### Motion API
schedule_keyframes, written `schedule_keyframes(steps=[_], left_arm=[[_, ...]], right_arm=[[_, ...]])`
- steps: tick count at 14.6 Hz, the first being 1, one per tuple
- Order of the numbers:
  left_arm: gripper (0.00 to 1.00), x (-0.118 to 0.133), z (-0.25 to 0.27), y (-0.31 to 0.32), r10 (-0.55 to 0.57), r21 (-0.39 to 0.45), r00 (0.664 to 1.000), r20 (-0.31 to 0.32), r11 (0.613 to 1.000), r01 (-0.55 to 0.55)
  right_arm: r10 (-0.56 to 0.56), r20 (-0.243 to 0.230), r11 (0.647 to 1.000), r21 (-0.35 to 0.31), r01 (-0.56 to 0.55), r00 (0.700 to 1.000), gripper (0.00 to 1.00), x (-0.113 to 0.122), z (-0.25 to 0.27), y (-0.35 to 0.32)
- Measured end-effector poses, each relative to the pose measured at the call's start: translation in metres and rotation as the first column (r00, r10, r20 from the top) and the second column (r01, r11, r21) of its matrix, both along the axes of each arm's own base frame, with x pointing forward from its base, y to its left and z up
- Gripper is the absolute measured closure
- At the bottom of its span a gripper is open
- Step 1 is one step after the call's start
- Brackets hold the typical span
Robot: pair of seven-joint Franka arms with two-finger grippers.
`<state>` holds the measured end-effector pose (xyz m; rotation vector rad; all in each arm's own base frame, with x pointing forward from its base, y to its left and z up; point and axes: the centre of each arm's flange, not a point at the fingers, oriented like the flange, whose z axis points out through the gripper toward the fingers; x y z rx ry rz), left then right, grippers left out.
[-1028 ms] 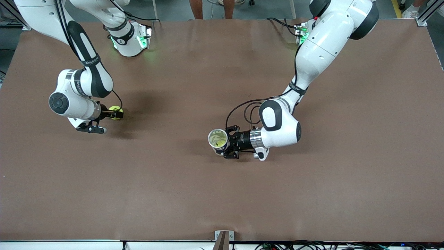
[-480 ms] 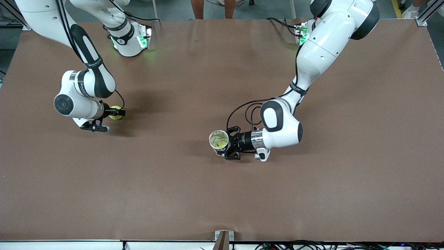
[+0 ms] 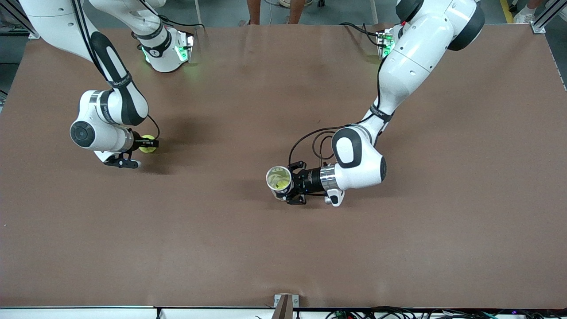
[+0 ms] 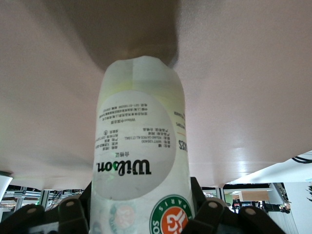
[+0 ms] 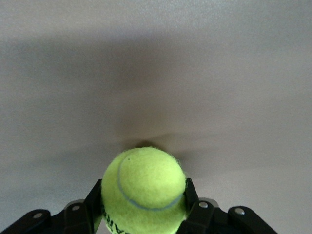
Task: Insert tennis ball vertically with right arm
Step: 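Grasp the second tennis ball with the right gripper, then carry the second ball with the right gripper over the tube opening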
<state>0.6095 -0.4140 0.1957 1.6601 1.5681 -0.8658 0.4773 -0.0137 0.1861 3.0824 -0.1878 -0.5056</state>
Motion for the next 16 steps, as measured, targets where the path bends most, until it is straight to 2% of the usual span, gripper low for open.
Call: schedule_keyframes(steps=[2, 4, 8, 10, 12, 14, 16], left_arm=[[0.27, -0.001, 0.000, -0.001, -0.002, 0.000, 1.000, 0.000, 1.000, 0.002], [0.27, -0.001, 0.000, -0.001, -0.002, -0.001, 1.000, 0.000, 1.000, 0.002], [0.27, -0.001, 0.001, -0.002, 0.000, -0.001, 1.000, -0.003, 1.000, 0.000], [0.27, -0.001, 0.001, -0.002, 0.001, -0.001, 1.000, -0.004, 1.000, -0.001], [0.27, -0.001, 0.001, -0.002, 0.001, -0.002, 1.000, -0.004, 1.000, -0.001], [0.27, -0.001, 0.001, -0.002, 0.000, -0.002, 1.000, -0.004, 1.000, 0.000], [0.27, -0.001, 0.001, -0.002, 0.000, -0.002, 1.000, -0.004, 1.000, 0.000]], right_arm=[[0.011, -0.009, 1.000, 0.006, -0.011, 1.000, 0.33, 0.008, 0.014, 0.006], [0.035, -0.009, 0.999, 0.015, -0.035, 0.999, 0.33, 0.023, 0.050, 0.019], [0.080, -0.015, 0.996, 0.026, -0.080, 0.997, 0.33, 0.060, 0.173, 0.052], [0.076, 0.021, 0.997, 0.016, -0.077, 0.997, 0.33, 0.078, 0.237, 0.077], [0.053, 0.092, 0.999, 0.006, -0.054, 0.994, 0.33, 0.088, 0.289, 0.121], [0.024, 0.161, 1.000, -0.002, -0.024, 0.987, 0.33, 0.089, 0.321, 0.183], [-0.013, 0.198, 1.000, -0.013, 0.016, 0.980, 0.33, 0.086, 0.331, 0.246]])
